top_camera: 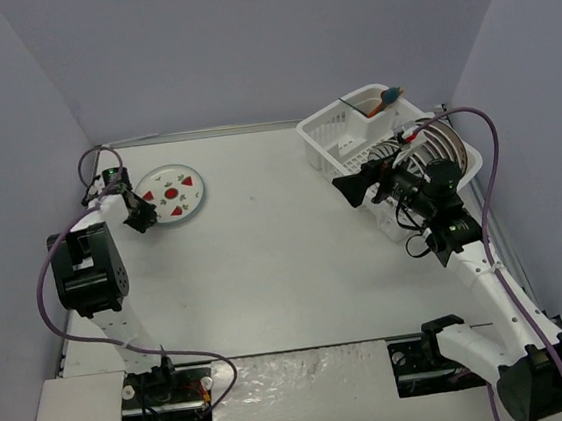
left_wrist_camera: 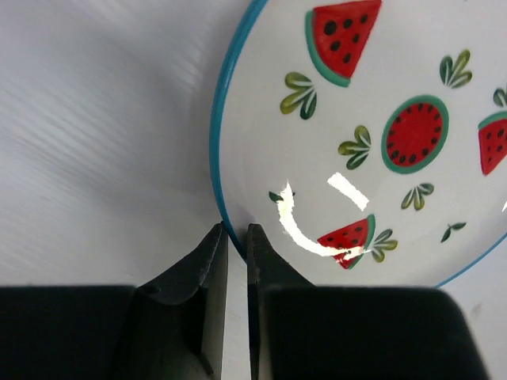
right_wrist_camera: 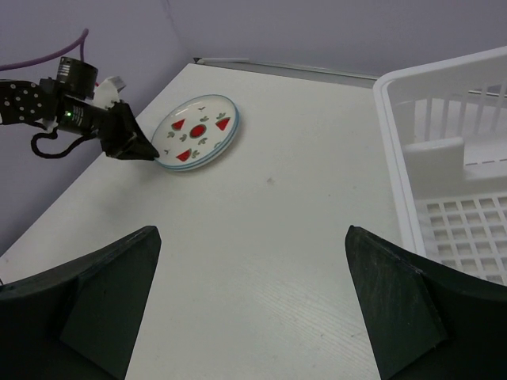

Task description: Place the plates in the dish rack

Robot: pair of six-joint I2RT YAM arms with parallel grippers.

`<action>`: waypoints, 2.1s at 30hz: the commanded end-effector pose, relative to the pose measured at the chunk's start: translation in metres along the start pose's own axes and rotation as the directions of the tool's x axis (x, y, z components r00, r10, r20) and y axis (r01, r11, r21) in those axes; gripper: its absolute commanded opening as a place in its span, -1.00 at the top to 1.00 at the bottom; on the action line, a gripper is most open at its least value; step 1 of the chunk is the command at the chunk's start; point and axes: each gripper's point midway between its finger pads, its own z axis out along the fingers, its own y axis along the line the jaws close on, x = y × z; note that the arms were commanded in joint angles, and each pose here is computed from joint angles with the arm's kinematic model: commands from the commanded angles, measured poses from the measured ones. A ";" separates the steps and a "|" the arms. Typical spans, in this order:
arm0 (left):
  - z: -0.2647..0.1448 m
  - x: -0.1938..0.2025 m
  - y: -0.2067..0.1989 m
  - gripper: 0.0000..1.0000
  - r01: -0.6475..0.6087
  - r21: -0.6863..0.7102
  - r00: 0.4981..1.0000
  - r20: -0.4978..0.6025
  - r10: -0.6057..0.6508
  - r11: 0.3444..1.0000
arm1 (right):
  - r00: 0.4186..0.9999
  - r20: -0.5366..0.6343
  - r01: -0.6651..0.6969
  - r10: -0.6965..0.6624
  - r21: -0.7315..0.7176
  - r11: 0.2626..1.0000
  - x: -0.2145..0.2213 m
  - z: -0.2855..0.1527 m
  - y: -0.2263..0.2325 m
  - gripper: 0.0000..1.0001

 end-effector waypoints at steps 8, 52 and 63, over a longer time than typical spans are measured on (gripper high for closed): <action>-0.052 0.155 -0.064 1.00 -0.315 0.180 0.929 -0.142 0.341 0.932 | 0.998 0.066 0.000 0.004 -0.062 0.998 -0.011 -0.005 0.026 -1.00; -0.112 0.154 -0.056 1.00 -0.448 0.198 0.886 -0.026 0.462 0.872 | 0.971 -0.179 -0.179 0.155 -0.121 0.977 0.119 0.034 0.098 -1.00; -0.103 0.157 -0.043 0.61 -0.422 0.214 0.898 -0.038 0.439 0.881 | 0.961 -0.196 -0.212 0.195 -0.072 0.975 0.143 0.056 0.096 -1.00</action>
